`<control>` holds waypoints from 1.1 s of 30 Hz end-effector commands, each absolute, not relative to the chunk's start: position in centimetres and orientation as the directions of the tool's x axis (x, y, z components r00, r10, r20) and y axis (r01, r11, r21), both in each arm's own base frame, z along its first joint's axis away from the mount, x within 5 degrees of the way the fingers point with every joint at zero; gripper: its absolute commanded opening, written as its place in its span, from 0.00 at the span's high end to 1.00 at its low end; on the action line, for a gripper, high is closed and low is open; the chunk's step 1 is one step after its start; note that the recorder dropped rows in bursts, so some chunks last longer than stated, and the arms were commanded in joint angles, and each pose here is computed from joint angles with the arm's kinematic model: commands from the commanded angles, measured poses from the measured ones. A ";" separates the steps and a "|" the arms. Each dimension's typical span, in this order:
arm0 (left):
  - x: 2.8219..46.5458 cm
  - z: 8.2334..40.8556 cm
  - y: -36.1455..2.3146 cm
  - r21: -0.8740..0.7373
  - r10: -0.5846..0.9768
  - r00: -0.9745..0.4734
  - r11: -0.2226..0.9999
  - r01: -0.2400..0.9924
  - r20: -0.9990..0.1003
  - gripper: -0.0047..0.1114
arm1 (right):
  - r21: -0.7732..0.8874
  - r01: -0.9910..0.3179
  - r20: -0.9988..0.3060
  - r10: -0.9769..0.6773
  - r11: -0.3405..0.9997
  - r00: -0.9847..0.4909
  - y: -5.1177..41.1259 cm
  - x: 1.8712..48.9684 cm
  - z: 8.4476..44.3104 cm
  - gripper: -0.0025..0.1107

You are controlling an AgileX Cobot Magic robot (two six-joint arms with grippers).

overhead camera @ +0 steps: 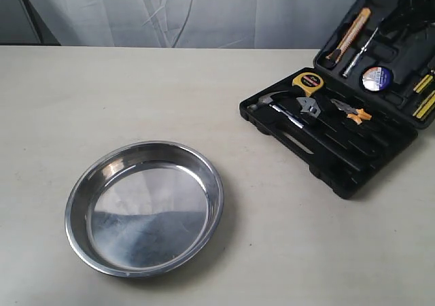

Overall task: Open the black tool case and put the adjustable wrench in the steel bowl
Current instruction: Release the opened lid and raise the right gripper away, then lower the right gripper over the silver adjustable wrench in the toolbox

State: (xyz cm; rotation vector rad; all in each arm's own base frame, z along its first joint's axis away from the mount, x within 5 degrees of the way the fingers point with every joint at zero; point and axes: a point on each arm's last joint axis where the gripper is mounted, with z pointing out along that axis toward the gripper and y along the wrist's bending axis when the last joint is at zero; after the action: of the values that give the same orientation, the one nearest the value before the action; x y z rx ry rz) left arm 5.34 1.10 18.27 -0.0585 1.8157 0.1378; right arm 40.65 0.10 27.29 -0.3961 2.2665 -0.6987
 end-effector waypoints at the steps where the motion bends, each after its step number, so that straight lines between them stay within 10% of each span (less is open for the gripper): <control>1: 5.3 18.4 1.1 0.064 0.035 -0.237 0.991 -0.117 -0.971 0.96 | -0.577 0.007 -0.581 -0.404 0.817 -0.706 -0.5 40.5 27.5 0.53; 8: 5.3 18.4 1.1 0.064 0.035 -0.237 0.991 -0.117 -0.971 0.96 | -0.215 0.061 -0.676 -0.104 0.975 -0.729 1.5 40.0 26.7 0.98; 21: 5.3 18.4 1.1 0.064 0.035 -0.237 0.991 -0.117 -0.971 0.96 | 0.249 -0.595 -0.490 -0.431 0.764 -0.758 10.3 41.1 18.0 0.98; 27: 5.3 18.4 1.1 0.064 0.035 -0.237 0.991 -0.117 -0.971 0.96 | 0.345 -0.408 -0.255 -0.334 0.845 -0.908 9.6 39.2 17.7 0.98; 33: 5.3 18.4 1.1 0.064 0.035 -0.237 0.991 -0.117 -0.971 0.96 | 0.090 -0.164 -0.302 -0.130 0.982 -0.944 5.8 32.8 20.7 0.98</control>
State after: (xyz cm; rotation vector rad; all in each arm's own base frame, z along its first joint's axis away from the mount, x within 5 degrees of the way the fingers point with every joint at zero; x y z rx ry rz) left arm 5.34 1.10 18.27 -0.0585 1.8157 0.1378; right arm 34.57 7.42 19.91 -0.3233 2.8474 0.3317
